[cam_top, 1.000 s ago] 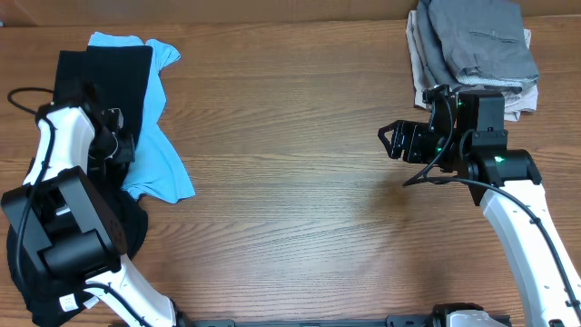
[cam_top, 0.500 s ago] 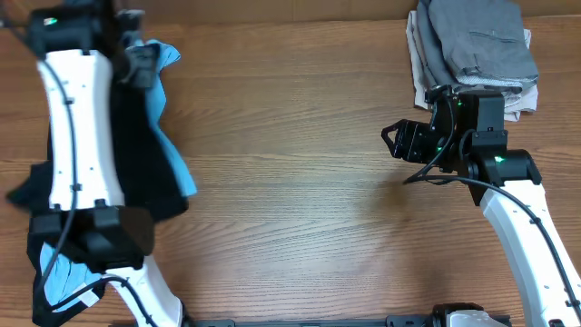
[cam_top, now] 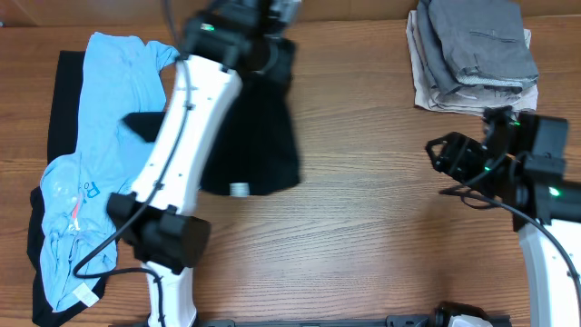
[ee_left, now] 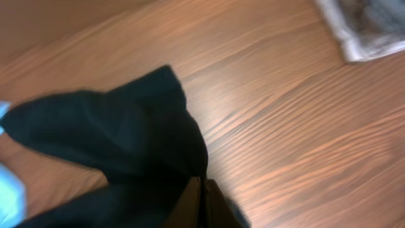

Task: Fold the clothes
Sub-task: 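Pull the black shirt off the pile and drop it mid-table, then grasp the black shirt's top edge with the left gripper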

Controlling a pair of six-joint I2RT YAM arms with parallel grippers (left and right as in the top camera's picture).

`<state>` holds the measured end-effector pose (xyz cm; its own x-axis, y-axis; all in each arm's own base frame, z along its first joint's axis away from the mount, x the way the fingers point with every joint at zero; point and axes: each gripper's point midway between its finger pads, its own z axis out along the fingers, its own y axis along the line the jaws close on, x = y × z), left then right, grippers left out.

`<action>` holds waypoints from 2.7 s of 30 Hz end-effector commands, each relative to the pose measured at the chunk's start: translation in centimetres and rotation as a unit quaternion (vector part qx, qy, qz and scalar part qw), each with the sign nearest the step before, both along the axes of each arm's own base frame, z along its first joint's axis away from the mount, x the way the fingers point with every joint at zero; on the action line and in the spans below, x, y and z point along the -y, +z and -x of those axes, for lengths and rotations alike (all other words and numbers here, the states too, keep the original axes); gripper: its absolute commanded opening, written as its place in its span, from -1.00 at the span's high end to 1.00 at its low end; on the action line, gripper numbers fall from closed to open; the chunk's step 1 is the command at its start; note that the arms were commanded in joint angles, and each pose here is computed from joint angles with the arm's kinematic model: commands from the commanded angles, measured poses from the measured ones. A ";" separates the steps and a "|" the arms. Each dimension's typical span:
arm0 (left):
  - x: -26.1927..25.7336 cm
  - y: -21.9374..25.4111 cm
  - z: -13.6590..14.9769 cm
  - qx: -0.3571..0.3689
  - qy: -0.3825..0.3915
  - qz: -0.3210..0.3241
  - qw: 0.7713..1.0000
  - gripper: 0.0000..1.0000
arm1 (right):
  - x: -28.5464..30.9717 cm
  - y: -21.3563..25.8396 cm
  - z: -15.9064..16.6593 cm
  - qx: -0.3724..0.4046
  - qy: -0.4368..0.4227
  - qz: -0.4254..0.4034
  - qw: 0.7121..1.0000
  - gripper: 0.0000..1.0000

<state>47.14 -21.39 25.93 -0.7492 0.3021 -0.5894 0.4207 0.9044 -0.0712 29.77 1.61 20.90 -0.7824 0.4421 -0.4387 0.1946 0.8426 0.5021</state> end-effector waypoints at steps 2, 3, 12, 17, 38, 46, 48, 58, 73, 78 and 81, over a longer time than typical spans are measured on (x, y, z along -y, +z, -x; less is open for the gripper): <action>5.6 -0.6 -0.3 0.009 -0.022 0.042 0.999 0.92 | 1.9 2.2 0.9 0.027 -0.026 0.013 0.999 -0.29; 6.4 -0.8 -0.3 0.012 -0.029 0.044 0.999 0.92 | 2.0 2.2 1.0 0.026 -0.027 0.014 0.999 -0.29; 7.6 -1.1 -0.6 0.042 -0.038 0.008 0.998 -1.00 | 2.3 2.1 1.2 0.024 -0.025 0.020 0.999 -0.31; -2.5 -2.7 -0.6 -0.036 0.063 -0.046 0.996 -1.00 | 2.3 2.1 0.8 0.031 -0.020 0.025 0.999 -0.31; -25.7 -20.0 1.1 -0.273 0.312 0.047 0.909 -0.74 | -2.3 -1.0 -1.3 -0.004 0.081 0.026 0.996 -0.31; -26.1 -23.8 -0.2 -0.234 0.323 0.049 0.916 -0.63 | -2.2 -1.1 -1.3 -0.005 0.080 0.028 0.996 -0.31; -25.8 -24.1 -0.7 -0.222 0.319 0.052 0.920 -0.60 | -2.2 -1.0 -1.3 -0.003 0.080 0.028 0.996 -0.31; -23.1 -24.3 -2.8 -0.180 0.290 0.054 0.939 -0.45 | -2.2 -0.9 -1.6 0.004 0.080 0.029 0.996 -0.31; -23.5 -25.7 -1.5 -0.188 0.306 -0.008 0.933 -0.22 | -2.2 -0.9 -1.6 0.004 0.080 0.029 0.996 -0.30; -24.0 -26.8 -0.6 -0.198 0.327 -0.014 0.924 -0.09 | -2.2 -0.8 -1.6 0.004 0.080 0.029 0.996 -0.30; -24.1 -27.9 -0.2 -0.200 0.342 -0.010 0.918 0.23 | -2.2 -0.8 -1.6 0.004 0.080 0.029 0.996 -0.30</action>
